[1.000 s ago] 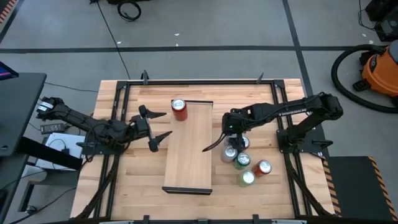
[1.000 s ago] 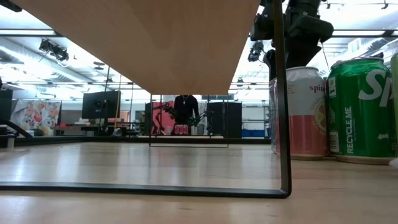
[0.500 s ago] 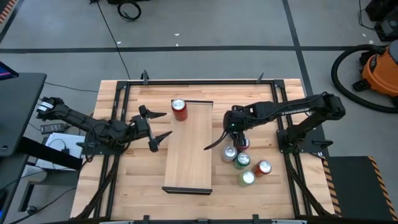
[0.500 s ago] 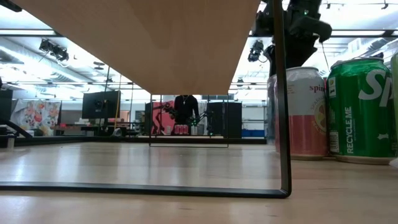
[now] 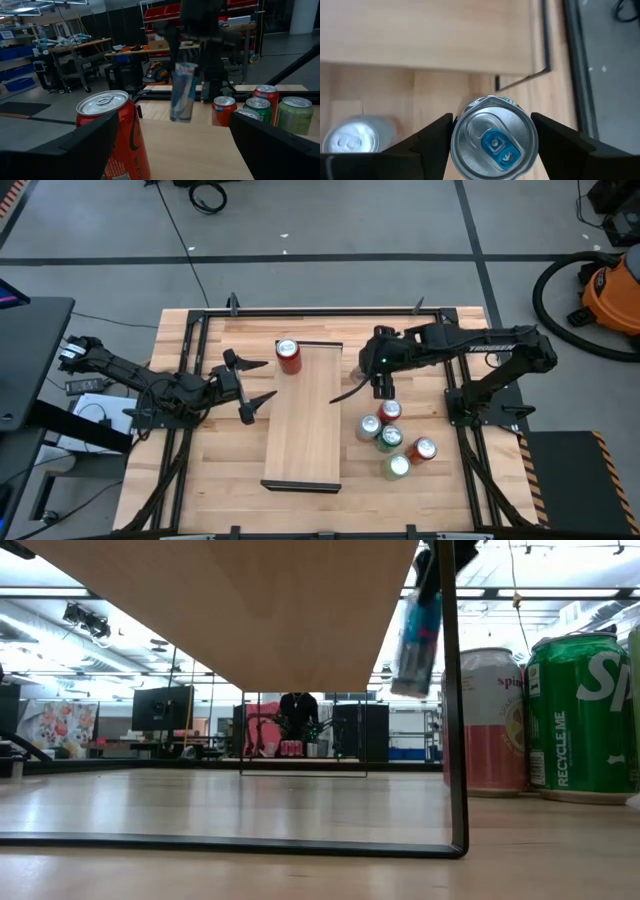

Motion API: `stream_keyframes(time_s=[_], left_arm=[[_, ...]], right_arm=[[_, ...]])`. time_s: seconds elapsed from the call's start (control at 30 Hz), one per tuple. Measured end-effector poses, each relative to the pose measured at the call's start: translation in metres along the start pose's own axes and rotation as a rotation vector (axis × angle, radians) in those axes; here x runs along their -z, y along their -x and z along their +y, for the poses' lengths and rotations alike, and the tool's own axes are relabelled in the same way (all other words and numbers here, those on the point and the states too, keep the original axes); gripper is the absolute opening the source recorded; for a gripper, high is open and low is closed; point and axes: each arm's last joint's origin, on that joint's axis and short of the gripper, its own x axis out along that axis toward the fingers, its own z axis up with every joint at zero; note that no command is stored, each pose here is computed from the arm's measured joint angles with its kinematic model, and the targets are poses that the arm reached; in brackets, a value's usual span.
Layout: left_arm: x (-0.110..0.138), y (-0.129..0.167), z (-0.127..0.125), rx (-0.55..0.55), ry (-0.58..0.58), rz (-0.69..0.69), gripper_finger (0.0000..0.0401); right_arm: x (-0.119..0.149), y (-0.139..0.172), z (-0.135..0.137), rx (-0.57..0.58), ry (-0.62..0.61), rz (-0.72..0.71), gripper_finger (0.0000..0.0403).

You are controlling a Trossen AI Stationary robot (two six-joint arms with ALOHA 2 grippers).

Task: Place canned beverage on shelf
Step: Put the blue soda can on the shelf

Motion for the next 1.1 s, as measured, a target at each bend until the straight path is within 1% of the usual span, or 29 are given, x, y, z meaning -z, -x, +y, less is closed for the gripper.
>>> stream_keyframes(time_s=[0.27, 0.43, 0.53, 0.63, 0.83, 1.1], left_arm=[[0.001, 0.000, 0.000, 0.001, 0.018, 0.004, 0.0389], [0.001, 0.000, 0.000, 0.001, 0.019, 0.003, 0.0389], [0.001, -0.001, 0.001, -0.009, 0.020, 0.004, 0.0389], [0.001, -0.002, 0.003, -0.025, 0.025, 0.005, 0.0389], [0.002, -0.003, 0.004, -0.034, 0.024, 0.017, 0.0389], [0.003, -0.003, 0.004, -0.032, 0.028, 0.023, 0.0389]], right_arm=[[-0.015, 0.025, -0.008, 0.022, 0.009, -0.104, 0.0265], [-0.023, 0.031, -0.011, 0.040, 0.026, -0.175, 0.0265], [-0.028, 0.026, -0.013, 0.041, 0.033, -0.192, 0.0265], [-0.036, 0.015, -0.015, 0.031, 0.051, -0.161, 0.0265], [-0.062, 0.004, -0.016, 0.033, 0.109, -0.141, 0.0265], [-0.088, -0.013, -0.025, -0.028, 0.167, -0.113, 0.0265]])
